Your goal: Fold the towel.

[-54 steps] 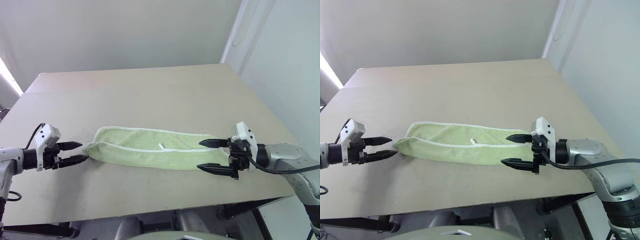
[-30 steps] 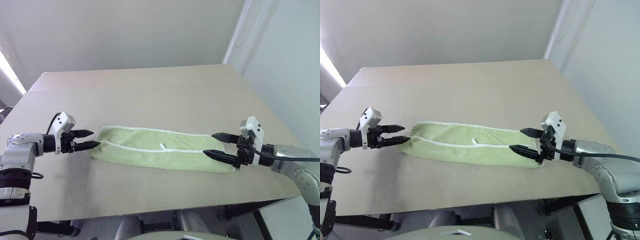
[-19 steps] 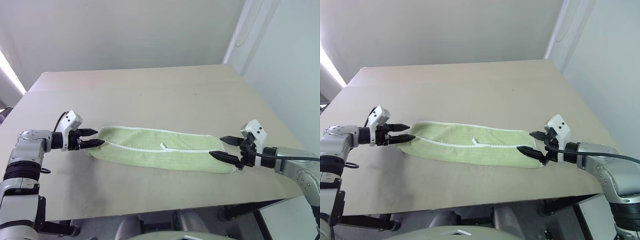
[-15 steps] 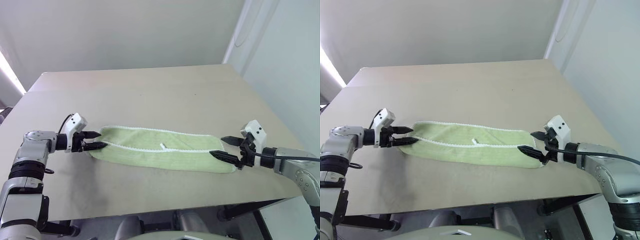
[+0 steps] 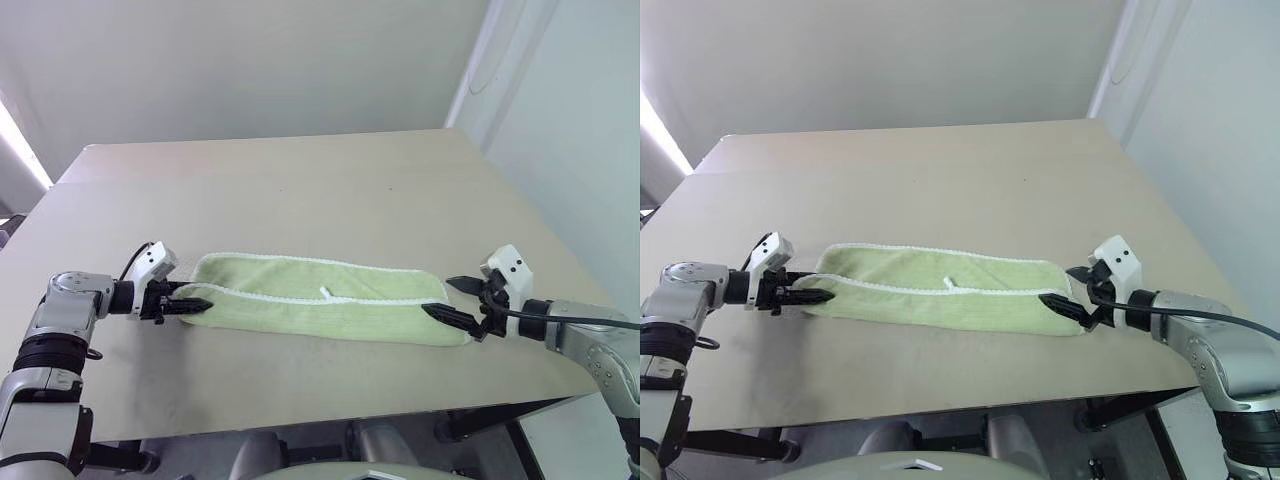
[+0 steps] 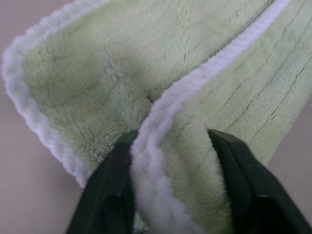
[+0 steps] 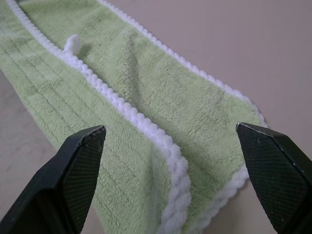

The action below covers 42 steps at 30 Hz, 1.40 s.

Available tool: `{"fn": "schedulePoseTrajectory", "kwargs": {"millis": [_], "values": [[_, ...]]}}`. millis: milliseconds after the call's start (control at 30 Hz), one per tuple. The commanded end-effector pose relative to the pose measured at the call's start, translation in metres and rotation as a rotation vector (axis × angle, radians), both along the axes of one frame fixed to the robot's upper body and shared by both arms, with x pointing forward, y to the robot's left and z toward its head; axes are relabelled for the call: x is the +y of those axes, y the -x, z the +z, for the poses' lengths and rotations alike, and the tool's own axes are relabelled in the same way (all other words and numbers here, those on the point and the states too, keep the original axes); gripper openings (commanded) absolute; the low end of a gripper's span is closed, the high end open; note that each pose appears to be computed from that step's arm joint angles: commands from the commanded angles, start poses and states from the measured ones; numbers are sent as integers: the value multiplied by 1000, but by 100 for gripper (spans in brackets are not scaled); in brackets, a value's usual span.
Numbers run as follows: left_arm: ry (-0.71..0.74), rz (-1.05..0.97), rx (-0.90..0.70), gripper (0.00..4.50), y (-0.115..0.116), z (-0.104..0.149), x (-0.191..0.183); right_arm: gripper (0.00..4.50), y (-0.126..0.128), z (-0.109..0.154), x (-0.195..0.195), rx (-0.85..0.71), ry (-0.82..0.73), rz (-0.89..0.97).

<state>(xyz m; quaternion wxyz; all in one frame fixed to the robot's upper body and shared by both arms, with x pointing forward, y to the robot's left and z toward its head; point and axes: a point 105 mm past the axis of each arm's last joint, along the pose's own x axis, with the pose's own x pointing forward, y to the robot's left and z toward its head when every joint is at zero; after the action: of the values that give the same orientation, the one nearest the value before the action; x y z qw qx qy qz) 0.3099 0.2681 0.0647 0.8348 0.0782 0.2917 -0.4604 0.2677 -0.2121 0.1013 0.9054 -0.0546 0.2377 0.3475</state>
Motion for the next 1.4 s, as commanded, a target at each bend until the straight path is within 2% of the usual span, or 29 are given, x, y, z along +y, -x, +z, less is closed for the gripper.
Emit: {"fn": "schedulePoseTrajectory", "kwargs": {"millis": [33, 467, 600, 733, 933, 1167, 1367, 1400], "values": [[44, 38, -73, 236, -9, 25, 4, 450, -4, 11, 3, -54, -4, 12], [73, 12, -34, 236, -3, 28, -1, 450, -5, 11, 2, -67, 23, 12], [73, 5, -13, 142, -1, 26, -2, 450, -5, 11, 1, -67, 28, 8], [63, 0, -3, 3, 1, 24, -1, 450, -5, 10, 2, -66, 30, 7], [58, 5, -3, 3, 0, 25, 2, 450, -3, 11, -1, -50, 24, 8], [28, 33, -26, 3, -6, 25, 5, 450, 3, -2, -3, 80, -12, -9], [32, 43, -29, 3, -6, 23, 5, 450, 4, -8, -8, 111, -1, -31], [31, 44, -29, 1, -6, 23, 5, 431, 4, -8, -8, 106, 1, -33]]}}
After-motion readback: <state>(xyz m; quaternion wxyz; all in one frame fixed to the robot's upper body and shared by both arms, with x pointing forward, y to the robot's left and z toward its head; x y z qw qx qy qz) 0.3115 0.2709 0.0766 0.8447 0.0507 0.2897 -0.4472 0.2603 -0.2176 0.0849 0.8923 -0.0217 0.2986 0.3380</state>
